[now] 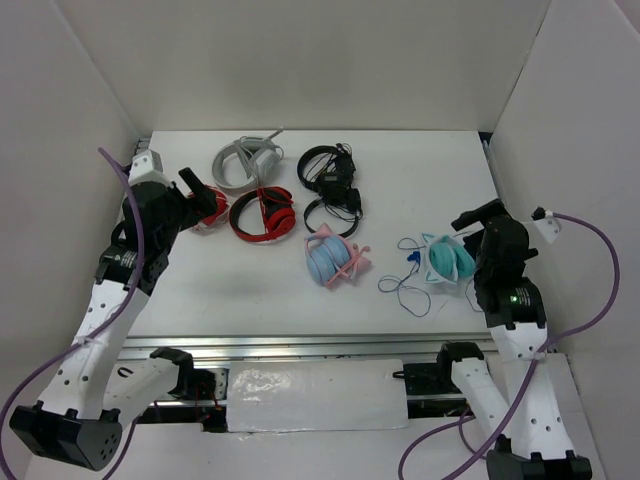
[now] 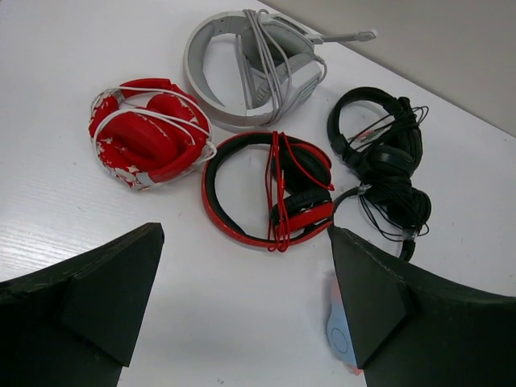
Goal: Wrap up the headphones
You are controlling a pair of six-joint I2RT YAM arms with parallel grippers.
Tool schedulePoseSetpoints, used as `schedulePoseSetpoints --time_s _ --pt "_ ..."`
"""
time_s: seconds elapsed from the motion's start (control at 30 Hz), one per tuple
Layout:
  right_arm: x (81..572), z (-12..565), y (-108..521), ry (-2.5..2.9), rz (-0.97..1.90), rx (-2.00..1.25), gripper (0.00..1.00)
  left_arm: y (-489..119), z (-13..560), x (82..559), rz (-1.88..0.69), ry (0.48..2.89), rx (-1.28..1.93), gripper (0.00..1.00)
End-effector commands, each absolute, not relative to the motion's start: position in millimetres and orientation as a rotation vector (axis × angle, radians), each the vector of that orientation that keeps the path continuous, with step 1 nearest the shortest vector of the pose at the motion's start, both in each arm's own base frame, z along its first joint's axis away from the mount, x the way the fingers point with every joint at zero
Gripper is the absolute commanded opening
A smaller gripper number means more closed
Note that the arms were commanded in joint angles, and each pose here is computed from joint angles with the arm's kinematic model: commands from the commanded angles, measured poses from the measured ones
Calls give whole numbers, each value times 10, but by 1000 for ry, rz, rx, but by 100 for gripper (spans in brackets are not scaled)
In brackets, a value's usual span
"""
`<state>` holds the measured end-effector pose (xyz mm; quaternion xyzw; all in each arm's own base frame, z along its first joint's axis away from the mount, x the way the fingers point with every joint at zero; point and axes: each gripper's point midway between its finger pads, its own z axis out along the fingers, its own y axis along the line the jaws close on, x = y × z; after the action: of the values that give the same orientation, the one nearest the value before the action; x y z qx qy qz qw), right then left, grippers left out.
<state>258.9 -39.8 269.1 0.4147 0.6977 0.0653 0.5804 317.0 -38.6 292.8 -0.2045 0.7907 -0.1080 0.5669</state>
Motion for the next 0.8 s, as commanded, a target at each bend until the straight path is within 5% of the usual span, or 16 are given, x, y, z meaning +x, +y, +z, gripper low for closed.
schedulePoseSetpoints --time_s 0.0,0.17,0.67,0.77 --pt "2410 2418 -549 1715 11 1097 100 -471 3008 3244 -291 1838 -421 99" --pt "2397 2185 -342 1832 92 994 100 -509 2907 3333 -285 1870 -396 99" --pt "2274 1039 -662 2091 -7 1341 100 -482 2747 3404 -237 1916 -375 99" --pt "2411 981 -522 2169 100 1177 88 -504 2724 3421 -246 1922 -365 99"
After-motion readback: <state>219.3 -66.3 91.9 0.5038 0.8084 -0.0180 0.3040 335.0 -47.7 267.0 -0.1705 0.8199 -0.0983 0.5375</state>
